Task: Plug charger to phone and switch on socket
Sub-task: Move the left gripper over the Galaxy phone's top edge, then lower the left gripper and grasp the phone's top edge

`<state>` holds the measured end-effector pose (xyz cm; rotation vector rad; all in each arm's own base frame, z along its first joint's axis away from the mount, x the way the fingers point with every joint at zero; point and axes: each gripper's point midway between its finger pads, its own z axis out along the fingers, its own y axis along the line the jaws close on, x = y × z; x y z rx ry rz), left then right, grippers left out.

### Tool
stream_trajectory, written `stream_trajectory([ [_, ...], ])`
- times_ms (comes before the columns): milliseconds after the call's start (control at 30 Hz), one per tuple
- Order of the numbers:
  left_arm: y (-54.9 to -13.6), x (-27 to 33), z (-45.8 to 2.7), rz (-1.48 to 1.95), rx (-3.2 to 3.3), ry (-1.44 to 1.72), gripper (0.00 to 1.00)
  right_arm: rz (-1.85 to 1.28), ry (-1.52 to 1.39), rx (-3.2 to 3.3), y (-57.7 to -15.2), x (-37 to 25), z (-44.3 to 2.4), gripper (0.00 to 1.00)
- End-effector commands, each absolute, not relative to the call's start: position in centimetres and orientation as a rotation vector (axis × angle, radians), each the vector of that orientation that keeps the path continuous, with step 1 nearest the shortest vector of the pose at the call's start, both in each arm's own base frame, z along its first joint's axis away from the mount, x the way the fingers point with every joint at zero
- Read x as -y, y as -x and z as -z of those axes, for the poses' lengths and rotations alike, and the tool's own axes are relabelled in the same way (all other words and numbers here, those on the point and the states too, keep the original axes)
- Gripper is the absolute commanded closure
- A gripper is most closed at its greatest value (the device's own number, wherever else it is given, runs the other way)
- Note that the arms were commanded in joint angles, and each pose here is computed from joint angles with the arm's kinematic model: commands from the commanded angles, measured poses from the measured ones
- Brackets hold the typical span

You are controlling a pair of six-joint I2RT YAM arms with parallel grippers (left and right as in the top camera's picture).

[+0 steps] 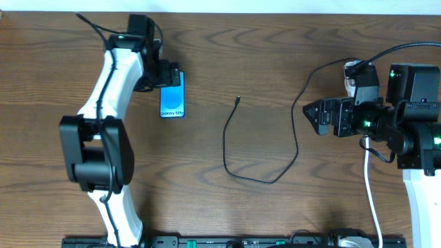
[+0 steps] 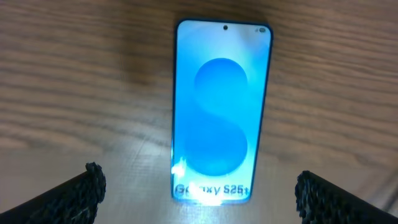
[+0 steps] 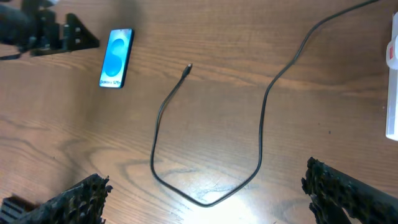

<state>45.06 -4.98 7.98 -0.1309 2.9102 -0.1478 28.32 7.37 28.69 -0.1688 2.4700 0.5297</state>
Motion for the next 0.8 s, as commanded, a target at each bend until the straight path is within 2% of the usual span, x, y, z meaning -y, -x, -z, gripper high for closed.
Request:
stream_trajectory([
  [0,-45.9,5.3,-7.3,0.098,-2.9,0.152,0.01,-0.537,0.186,-2.464,-28.2,-7.6,-29.1,0.01],
  [467,-47.6,5.0,-6.4,0.011,-2.844,0.154,0.01,-0.521,0.19,-2.471,-28.1,-7.4,-28.9,0.01],
  [767,-47.3,5.3,-3.8,0.002,-2.899,0.146,0.02,-0.504,0.186,-2.48,-28.1,-7.2,-28.8,0.01],
])
